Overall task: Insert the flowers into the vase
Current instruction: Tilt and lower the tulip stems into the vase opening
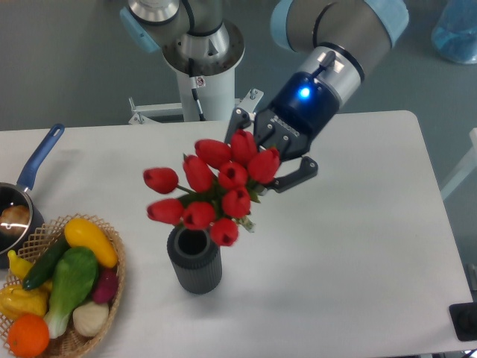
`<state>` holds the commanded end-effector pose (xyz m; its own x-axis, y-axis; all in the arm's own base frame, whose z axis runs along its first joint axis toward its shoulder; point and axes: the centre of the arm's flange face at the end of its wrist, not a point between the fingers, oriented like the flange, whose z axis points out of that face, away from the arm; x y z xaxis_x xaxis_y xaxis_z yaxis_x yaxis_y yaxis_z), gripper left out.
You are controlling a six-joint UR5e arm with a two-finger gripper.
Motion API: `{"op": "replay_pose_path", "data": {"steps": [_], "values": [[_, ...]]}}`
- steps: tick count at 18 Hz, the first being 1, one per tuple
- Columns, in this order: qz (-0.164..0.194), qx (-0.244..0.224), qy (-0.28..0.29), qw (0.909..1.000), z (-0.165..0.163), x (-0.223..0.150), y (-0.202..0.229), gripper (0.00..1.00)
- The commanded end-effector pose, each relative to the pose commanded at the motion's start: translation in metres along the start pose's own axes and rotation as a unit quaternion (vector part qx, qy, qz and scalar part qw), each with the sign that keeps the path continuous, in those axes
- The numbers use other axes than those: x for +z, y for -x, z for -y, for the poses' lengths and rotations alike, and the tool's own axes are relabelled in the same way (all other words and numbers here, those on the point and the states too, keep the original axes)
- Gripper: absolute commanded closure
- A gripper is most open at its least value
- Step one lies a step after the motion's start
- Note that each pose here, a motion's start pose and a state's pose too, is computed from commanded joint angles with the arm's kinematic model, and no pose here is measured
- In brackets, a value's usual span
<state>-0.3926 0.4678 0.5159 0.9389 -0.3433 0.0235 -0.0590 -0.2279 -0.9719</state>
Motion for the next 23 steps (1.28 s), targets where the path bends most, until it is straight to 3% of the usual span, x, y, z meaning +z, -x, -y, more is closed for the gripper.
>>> {"op": "replay_pose_path", "data": {"steps": [23], "values": [[-0.062,-0.009,-0.002,0.998,-0.024,0.065,-0.011,0.6]]}}
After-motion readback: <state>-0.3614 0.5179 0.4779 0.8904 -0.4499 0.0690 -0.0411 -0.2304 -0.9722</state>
